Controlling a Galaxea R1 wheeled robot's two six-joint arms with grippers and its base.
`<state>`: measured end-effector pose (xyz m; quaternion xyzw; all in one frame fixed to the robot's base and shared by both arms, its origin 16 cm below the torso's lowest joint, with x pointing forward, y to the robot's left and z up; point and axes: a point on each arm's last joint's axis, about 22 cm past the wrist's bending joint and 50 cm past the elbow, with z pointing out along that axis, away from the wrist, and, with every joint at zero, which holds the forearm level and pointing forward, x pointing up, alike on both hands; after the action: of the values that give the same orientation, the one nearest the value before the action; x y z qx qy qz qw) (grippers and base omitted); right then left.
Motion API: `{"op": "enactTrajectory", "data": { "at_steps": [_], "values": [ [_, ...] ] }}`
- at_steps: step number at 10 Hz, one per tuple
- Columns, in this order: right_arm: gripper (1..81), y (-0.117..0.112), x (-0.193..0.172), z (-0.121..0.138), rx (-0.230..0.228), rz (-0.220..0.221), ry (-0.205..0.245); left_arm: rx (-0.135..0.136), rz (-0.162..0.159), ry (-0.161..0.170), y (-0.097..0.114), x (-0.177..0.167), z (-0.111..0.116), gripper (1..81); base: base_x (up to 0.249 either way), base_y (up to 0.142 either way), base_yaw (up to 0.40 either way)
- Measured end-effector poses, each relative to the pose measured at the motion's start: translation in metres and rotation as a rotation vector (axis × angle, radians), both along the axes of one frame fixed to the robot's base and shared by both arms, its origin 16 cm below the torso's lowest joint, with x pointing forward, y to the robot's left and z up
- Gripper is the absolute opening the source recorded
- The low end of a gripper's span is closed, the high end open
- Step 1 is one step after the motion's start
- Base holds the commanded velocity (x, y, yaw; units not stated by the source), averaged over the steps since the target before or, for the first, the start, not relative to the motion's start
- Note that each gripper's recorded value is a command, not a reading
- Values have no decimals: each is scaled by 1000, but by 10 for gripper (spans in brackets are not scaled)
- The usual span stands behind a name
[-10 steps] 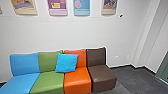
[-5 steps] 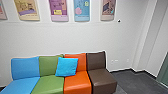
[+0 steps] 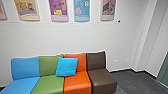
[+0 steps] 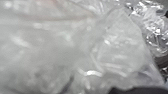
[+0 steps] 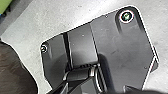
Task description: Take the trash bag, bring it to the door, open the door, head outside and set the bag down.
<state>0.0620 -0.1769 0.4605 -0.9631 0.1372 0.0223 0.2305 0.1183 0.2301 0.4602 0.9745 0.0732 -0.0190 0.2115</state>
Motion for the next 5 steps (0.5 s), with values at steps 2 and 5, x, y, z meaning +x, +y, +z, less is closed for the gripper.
{"op": "enactTrajectory", "data": {
  "at_steps": [2, 5],
  "values": [
    [811, 16, -6, -4, 1, 10, 5, 29, -8, 3, 1, -5, -7, 10, 0, 0, 0],
    [811, 0, -23, -17, -51, 7, 27, 39, -22, 10, -4, -16, -12, 10, 0, 0, 0]
  ]
}}
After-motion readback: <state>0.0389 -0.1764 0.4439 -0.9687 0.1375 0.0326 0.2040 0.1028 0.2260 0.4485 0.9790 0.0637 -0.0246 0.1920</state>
